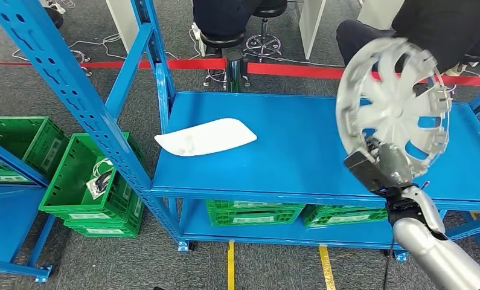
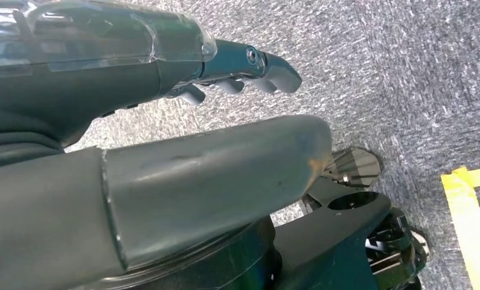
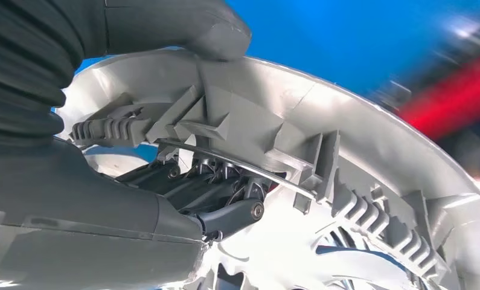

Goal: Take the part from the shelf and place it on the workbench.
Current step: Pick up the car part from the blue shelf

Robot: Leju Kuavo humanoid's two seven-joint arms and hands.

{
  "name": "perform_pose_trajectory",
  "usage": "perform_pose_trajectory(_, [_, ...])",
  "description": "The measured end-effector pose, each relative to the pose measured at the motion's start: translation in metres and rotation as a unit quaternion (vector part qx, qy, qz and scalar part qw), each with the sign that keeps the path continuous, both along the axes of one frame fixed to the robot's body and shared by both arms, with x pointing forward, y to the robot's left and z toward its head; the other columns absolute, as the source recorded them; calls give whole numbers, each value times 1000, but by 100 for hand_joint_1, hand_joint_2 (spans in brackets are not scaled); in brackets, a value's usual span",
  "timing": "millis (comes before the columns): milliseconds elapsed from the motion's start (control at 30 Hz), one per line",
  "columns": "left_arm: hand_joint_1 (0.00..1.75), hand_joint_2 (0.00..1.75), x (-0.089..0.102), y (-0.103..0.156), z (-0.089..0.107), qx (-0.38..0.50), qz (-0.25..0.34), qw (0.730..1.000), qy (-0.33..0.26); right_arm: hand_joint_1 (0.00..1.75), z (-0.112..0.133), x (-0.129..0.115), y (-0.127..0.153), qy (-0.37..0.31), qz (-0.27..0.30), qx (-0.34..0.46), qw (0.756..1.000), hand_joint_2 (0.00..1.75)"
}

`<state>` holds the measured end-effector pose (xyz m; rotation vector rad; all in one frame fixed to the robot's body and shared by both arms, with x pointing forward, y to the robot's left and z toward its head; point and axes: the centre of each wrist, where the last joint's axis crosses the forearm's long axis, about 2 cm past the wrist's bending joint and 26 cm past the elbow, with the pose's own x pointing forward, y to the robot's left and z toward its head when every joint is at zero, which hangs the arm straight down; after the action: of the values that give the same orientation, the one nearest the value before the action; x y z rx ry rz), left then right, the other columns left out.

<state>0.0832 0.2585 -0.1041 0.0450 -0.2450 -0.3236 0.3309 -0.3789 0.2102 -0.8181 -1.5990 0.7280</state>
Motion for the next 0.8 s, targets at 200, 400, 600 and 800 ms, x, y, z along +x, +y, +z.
perform_pose_trajectory(200, [0,0,-2,1,0,2,-2,1000,-14,175,44,-17,21,-145,46,136,979,175])
perform_pose_trajectory(400, [0,175,-2,1,0,5,-14,998,-56,175,82,-42,45,-236,104,205,944,175])
perform_pose_trajectory(600, [0,175,-2,3,0,36,-9,997,-72,175,104,-66,65,-280,156,232,918,175])
perform_pose_trajectory(800, [0,175,-2,4,0,36,-1,997,-71,175,112,-82,79,-287,197,253,903,175])
